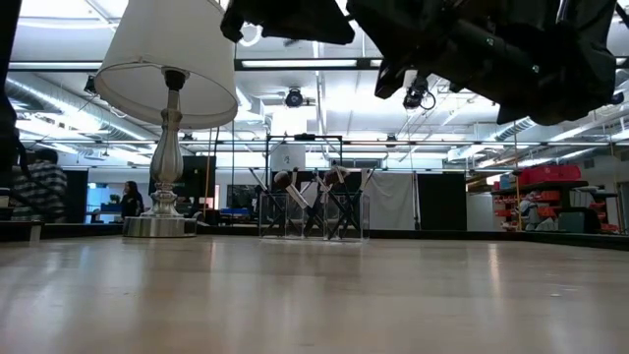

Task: Put items in baskets/containers
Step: Put the black eyebrow brush into the transparent organizer

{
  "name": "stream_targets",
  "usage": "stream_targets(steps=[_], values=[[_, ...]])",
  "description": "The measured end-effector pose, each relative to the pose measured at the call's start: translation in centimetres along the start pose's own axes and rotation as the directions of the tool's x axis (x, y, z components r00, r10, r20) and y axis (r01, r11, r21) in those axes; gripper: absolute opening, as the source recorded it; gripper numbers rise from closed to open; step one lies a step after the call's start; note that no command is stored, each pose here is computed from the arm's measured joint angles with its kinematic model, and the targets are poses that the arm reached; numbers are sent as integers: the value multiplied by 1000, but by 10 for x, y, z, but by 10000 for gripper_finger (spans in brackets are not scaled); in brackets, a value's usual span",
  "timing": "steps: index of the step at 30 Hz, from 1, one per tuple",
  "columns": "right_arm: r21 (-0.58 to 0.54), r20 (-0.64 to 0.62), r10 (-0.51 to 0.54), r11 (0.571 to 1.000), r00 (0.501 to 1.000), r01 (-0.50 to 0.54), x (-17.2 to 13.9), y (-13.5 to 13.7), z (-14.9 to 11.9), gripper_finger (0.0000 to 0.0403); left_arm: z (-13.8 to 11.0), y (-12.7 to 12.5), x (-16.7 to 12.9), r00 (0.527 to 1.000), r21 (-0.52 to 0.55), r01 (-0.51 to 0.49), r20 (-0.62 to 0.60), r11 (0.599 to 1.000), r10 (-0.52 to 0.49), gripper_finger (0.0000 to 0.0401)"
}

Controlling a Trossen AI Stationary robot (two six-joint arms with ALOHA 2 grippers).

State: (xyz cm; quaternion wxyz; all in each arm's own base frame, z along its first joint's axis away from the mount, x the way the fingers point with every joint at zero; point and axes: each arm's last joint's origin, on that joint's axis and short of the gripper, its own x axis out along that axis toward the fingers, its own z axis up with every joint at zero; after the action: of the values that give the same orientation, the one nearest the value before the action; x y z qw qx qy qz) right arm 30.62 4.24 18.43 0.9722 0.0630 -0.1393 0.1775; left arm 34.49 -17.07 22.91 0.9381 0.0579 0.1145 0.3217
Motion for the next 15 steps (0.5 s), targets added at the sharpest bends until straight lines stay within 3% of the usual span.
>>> stream_targets(steps=[9, 15], values=[[25, -22, 12, 1000, 1000, -11, -1, -2, -2, 12, -3, 3, 7, 999, 33, 30, -36, 999, -29, 33], [41, -91, -36, 998, 995, 39, -3, -13, -7, 11, -8, 5, 7, 998, 75, 14, -58, 997, -9, 64]])
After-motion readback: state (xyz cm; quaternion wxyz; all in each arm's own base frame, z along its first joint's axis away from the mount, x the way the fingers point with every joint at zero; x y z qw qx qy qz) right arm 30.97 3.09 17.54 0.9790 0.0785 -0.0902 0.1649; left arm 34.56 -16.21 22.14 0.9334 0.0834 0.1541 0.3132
